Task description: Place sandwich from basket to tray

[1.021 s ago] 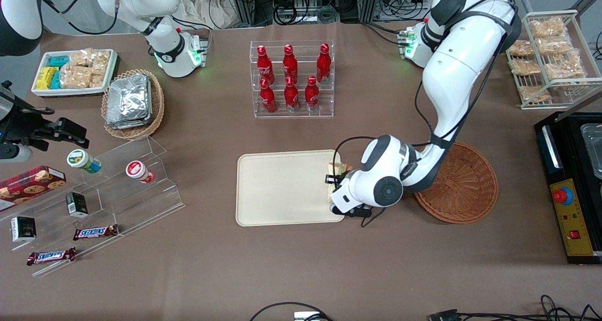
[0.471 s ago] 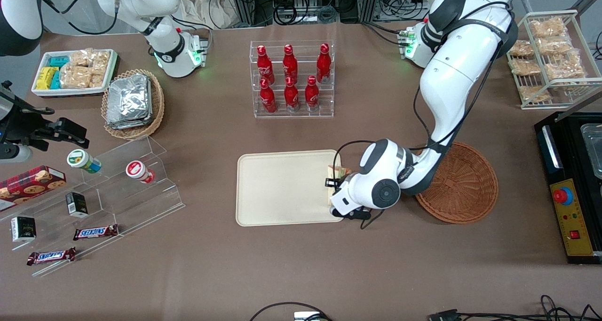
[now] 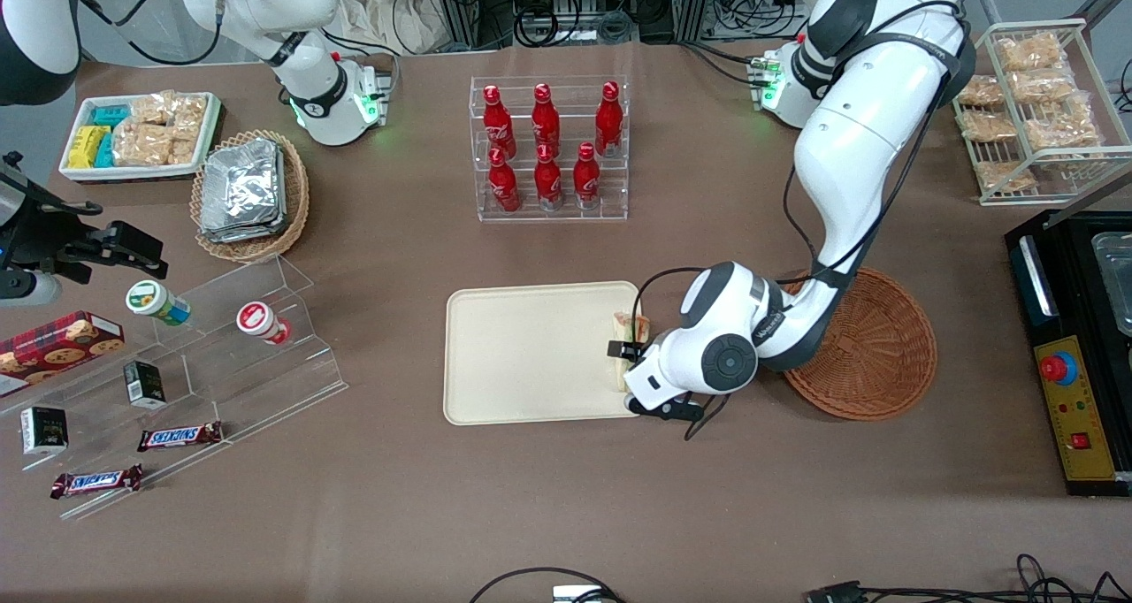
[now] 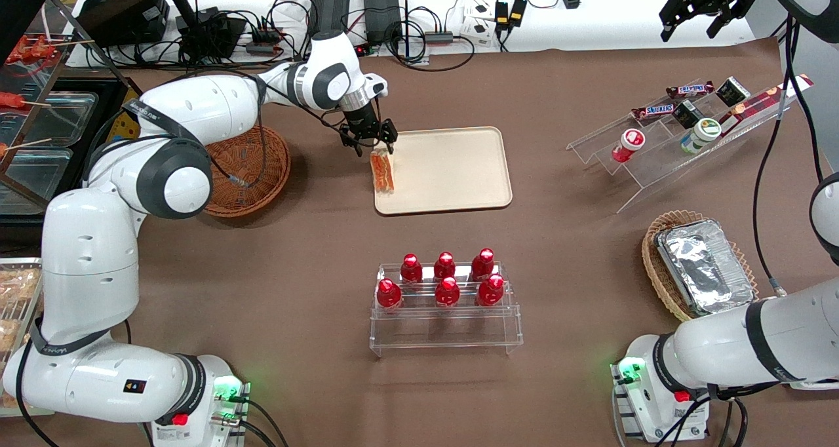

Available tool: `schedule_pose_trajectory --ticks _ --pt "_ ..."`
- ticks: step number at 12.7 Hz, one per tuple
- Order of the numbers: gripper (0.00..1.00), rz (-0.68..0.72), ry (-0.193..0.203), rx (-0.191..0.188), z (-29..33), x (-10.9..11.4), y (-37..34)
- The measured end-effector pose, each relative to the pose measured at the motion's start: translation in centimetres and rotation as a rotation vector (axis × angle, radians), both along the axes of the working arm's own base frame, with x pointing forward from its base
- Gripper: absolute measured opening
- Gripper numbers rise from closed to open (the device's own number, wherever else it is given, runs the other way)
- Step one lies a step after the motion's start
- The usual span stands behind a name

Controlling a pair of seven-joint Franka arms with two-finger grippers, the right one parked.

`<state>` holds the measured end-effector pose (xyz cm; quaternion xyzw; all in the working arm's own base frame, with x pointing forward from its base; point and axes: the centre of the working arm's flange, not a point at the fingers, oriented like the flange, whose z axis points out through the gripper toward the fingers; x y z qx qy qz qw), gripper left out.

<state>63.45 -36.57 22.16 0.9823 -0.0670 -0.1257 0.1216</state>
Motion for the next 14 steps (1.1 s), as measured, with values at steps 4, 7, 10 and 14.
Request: schedule_pose_trajectory --ticks 4,7,10,14 --pt "1.0 0.003 -0.036 0.033 7.2 1.5 2.7" --pt "1.0 0.047 -0.068 0.077 17.4 3.1 10.9" --pt "1.0 -0.007 -0.111 0.106 26.8 2.4 20.3" --pt "1.0 -0.004 -0.093 0.146 35.4 -1.1 33.4"
